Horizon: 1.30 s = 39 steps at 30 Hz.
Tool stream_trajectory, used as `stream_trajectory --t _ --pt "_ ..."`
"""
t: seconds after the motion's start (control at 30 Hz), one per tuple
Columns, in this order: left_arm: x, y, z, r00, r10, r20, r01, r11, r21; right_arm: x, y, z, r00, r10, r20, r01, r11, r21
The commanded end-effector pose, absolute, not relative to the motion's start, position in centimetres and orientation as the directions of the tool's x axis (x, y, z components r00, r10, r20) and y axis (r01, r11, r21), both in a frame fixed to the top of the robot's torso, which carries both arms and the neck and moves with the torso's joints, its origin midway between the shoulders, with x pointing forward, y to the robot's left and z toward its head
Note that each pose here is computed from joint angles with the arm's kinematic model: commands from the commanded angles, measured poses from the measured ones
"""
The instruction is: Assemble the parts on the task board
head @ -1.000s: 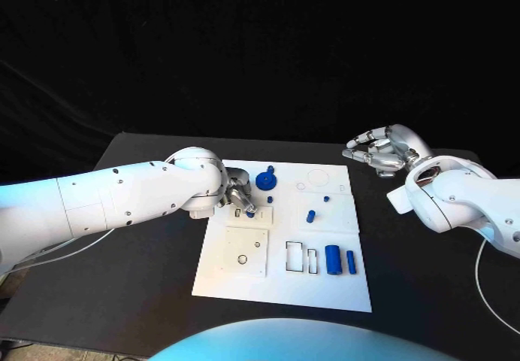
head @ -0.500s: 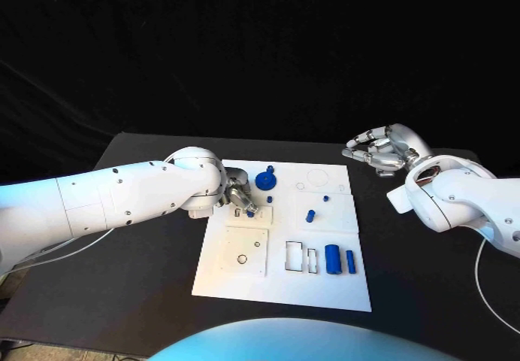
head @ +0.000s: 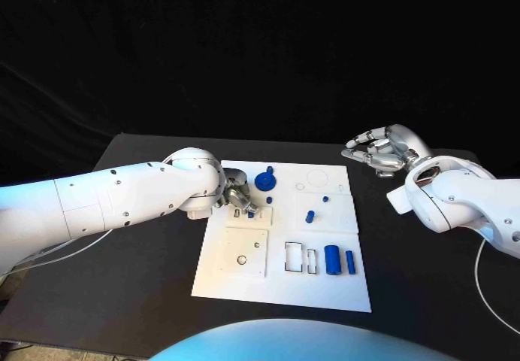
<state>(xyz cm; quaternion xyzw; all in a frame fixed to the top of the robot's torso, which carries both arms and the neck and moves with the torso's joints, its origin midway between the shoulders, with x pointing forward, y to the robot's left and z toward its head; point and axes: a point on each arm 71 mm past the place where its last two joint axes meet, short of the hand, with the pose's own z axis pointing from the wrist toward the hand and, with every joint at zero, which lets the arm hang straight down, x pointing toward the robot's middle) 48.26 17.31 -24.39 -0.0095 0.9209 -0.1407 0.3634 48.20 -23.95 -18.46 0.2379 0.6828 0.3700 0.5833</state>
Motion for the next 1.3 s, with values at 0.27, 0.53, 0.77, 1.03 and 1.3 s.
stream_trajectory --t 0.27,0.53,0.77,1.03,1.3 --pt "48.7 18.1 -22.7 -0.712 -0.18 -0.679 0.06 0.947 -0.315 48.2 -24.0 -18.6 -0.207 0.754 -0.624 -0.116 0.614 0.781" --pt "50.0 19.4 -19.5 -0.681 -0.259 -0.685 0.021 0.928 -0.371 48.3 -24.2 -18.6 -0.203 0.754 -0.625 -0.111 0.617 0.779" --pt "52.5 21.3 -17.1 -0.633 -0.299 -0.714 -0.02 0.928 -0.371 48.3 -24.2 -18.7 -0.203 0.754 -0.625 -0.11 0.617 0.779" --pt "54.2 22.0 -17.0 -0.616 -0.27 -0.74 -0.031 0.947 -0.319 48.3 -24.1 -18.7 -0.206 0.754 -0.624 -0.111 0.616 0.78" --pt "54.8 22.1 -18.2 -0.648 -0.216 -0.73 -0.033 0.966 -0.257 48.2 -24.0 -18.6 -0.209 0.754 -0.623 -0.114 0.614 0.781"
